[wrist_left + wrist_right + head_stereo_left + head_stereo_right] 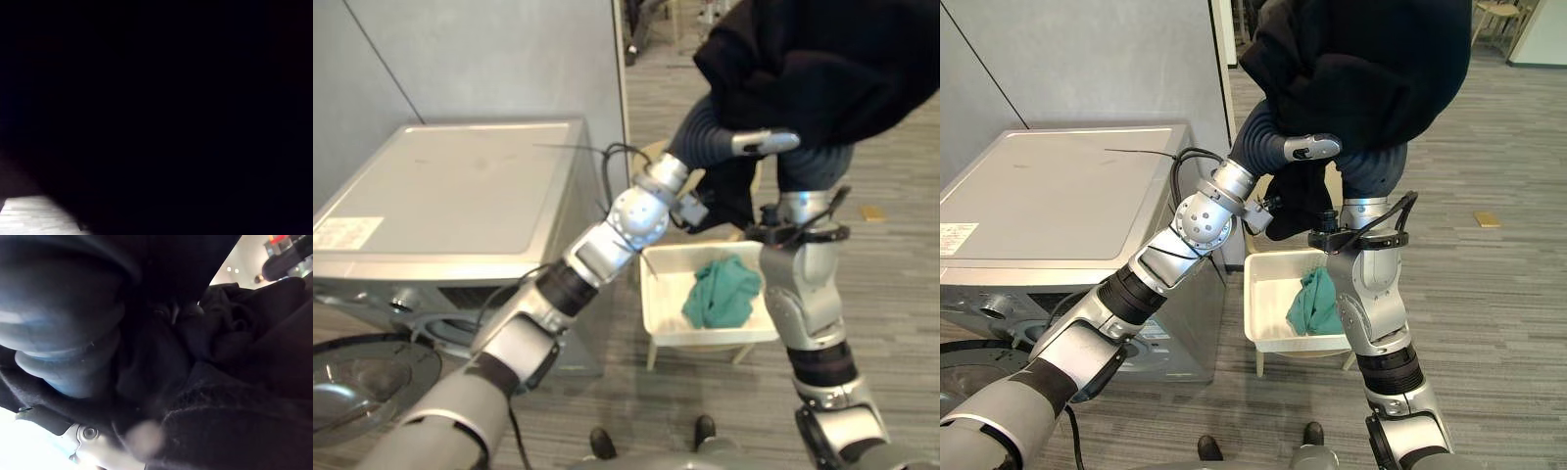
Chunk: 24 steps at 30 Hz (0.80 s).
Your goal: Pick up the laundry basket with both hands and put the clothes into the washing machine.
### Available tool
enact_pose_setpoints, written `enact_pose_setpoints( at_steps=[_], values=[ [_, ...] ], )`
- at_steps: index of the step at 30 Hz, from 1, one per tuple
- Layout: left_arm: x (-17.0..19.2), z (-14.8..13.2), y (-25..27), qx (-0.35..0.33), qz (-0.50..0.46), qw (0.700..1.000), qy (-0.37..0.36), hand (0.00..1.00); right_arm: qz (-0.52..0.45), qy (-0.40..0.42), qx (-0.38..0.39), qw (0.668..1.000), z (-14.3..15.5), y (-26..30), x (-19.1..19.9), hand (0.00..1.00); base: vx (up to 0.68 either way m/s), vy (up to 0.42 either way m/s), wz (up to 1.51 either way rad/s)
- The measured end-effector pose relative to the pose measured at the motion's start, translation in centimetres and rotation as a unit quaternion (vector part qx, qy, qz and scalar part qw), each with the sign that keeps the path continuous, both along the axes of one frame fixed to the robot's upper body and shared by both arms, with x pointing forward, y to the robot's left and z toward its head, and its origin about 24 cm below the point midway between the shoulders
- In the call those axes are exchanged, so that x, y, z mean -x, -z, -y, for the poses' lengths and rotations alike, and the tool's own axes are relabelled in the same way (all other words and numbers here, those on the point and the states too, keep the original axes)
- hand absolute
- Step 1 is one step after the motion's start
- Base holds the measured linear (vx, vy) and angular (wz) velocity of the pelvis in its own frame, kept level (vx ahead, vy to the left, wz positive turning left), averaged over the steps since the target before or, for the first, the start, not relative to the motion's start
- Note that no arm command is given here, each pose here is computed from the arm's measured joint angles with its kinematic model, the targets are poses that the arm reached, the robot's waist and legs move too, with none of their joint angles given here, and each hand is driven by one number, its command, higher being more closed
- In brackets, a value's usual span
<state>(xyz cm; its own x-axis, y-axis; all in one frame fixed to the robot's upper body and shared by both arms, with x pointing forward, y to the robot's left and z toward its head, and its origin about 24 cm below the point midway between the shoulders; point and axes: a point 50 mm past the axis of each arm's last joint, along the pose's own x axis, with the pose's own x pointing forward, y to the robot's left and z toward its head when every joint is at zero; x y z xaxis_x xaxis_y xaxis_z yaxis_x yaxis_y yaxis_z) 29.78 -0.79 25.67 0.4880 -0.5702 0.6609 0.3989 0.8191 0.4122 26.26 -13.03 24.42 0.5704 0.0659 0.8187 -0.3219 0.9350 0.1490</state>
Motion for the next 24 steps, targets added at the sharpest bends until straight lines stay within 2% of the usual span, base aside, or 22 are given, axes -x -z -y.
enact_pose_setpoints(
  at_steps=[5,11,12,17,24],
  values=[
    [0.0,0.0,0.3,-0.006,-0.001,1.000,-0.001,1.00,-0.049,-0.017,-0.014,0.999,0.5,2.2,-0.2,1.00,0.00,0.000,0.00],
    [-0.5,-1.0,1.9,0.003,-0.025,0.999,-0.027,1.00,-0.117,-0.040,0.008,0.992,-0.4,5.3,-0.6,1.00,0.02,-0.017,0.01],
    [-0.6,-1.3,2.2,0.006,-0.030,0.999,-0.033,1.00,-0.123,-0.043,0.011,0.991,-0.6,5.6,-0.7,0.00,0.04,-0.025,0.06],
    [-0.9,-3.0,5.2,0.038,-0.084,0.993,-0.080,1.00,-0.180,-0.069,0.026,0.981,-2.1,7.8,-0.7,0.00,0.04,-0.021,0.12],
    [-1.1,-4.1,6.4,0.054,-0.103,0.987,-0.112,1.00,-0.199,-0.065,0.045,0.977,-2.6,8.7,-1.0,0.00,0.00,-0.003,-0.03]
  ],
)
